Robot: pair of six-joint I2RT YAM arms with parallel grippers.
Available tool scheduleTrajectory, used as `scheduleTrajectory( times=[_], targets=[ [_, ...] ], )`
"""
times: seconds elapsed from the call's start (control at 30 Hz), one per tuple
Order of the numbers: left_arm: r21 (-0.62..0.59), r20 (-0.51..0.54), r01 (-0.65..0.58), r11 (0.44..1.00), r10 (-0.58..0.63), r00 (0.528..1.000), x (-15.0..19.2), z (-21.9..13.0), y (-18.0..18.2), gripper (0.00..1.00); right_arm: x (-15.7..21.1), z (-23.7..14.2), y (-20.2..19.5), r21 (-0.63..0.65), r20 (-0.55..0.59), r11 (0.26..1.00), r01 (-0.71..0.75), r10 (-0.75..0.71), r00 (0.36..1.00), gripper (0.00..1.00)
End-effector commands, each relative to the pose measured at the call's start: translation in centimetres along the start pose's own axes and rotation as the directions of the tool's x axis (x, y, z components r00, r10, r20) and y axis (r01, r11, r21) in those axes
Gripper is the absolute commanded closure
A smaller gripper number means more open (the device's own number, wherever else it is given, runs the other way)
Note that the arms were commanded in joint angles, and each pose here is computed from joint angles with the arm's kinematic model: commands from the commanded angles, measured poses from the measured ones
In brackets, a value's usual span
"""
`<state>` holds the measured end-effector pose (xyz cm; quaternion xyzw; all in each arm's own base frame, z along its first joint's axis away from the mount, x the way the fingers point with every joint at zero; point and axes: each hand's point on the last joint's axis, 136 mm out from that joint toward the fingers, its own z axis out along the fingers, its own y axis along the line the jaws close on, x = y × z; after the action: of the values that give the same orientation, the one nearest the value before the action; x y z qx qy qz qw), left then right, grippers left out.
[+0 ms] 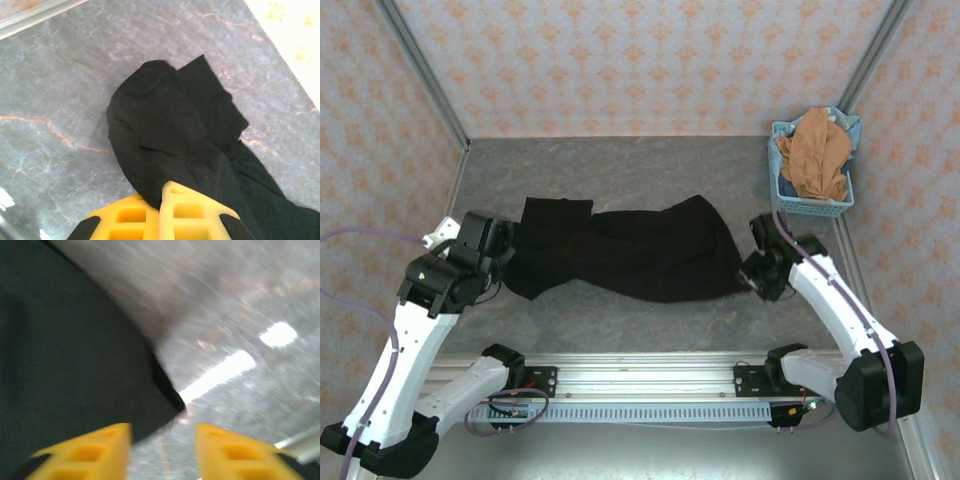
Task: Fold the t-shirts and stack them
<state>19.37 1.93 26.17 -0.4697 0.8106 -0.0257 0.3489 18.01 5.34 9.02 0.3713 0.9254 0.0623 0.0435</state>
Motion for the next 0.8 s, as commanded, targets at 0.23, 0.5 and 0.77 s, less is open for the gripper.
scheduleTrajectory(
  times=[0.23, 0.5, 0.77],
  targets=[
    [-0.071, -0.041, -0.006, 0.997, 0.003, 0.999, 1.6, 1.0, 2.0, 1.00, -0.1, 1.4, -0.1, -0.096, 0.009, 0.973, -0.210, 0.212, 0.977, 0.44],
    [-0.064, -0.068, -0.002, 0.998, -0.002, 0.998, 2.5, 1.5, 2.2, 1.00, 0.1, 4.8, 4.2, -0.192, -0.084, 0.967, -0.165, 0.152, 0.985, 0.37],
    [-0.050, -0.075, 0.004, 0.999, -0.008, 0.997, 2.8, 1.6, 2.3, 1.00, 1.2, 8.6, 2.9, -0.093, -0.134, 0.972, -0.216, 0.203, 0.970, 0.43]
  ],
)
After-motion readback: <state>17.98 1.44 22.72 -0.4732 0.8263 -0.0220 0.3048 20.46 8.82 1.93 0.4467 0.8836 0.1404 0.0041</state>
